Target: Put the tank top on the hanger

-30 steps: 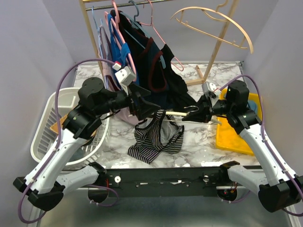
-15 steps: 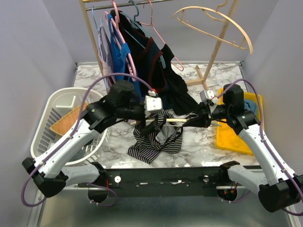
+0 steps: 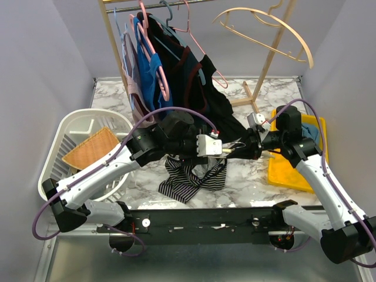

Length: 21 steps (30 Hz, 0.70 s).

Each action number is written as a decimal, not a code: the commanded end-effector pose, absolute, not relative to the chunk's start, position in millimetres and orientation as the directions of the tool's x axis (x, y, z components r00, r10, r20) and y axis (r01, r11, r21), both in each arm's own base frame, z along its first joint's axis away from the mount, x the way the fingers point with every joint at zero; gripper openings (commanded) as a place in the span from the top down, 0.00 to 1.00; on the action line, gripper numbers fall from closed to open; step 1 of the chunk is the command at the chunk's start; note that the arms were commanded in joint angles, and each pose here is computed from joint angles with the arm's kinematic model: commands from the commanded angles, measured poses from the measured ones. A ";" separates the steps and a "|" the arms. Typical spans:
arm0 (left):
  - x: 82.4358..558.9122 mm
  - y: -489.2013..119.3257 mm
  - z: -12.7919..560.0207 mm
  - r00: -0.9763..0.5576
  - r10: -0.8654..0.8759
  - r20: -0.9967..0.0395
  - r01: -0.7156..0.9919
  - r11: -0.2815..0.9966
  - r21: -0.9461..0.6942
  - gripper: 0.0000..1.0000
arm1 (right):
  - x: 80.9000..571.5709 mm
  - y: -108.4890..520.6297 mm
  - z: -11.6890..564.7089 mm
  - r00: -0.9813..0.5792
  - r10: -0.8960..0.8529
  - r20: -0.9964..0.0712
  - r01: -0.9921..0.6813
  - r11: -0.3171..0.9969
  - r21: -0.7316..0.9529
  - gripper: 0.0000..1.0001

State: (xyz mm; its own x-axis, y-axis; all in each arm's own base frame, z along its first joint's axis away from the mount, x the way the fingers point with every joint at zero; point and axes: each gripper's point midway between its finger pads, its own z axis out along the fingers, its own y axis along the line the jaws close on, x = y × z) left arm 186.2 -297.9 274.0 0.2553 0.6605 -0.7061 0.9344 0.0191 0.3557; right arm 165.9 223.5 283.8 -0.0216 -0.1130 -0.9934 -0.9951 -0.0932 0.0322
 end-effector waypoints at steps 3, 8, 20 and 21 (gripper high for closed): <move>196.8 -293.7 268.3 0.234 0.672 -0.703 0.913 0.097 0.396 0.79 | 166.1 225.4 285.2 -0.026 -0.113 -0.993 -0.993 -0.112 0.039 1.00; 192.0 -305.6 272.8 0.194 0.595 -0.780 0.927 0.149 0.344 1.00 | 168.2 226.1 284.9 -0.036 -0.117 -0.992 -0.993 -0.107 0.049 0.97; 191.4 -272.7 250.3 -0.278 0.230 -0.933 0.792 0.604 -0.088 1.00 | 202.1 183.1 305.5 -0.138 -0.124 -0.983 -0.944 0.317 0.092 0.12; 191.1 -264.5 246.3 -0.302 0.187 -0.935 0.760 0.640 -0.117 1.00 | 196.3 184.9 301.3 -0.179 -0.109 -0.978 -0.944 0.299 0.139 0.11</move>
State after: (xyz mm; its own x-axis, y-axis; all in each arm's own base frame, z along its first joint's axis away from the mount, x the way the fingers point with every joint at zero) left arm 181.7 -268.5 218.3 -0.1878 0.4878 -0.8525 0.8850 0.4605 0.0685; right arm 198.1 192.3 305.8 -0.0550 -0.1456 -0.9878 -0.9743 0.2242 0.0212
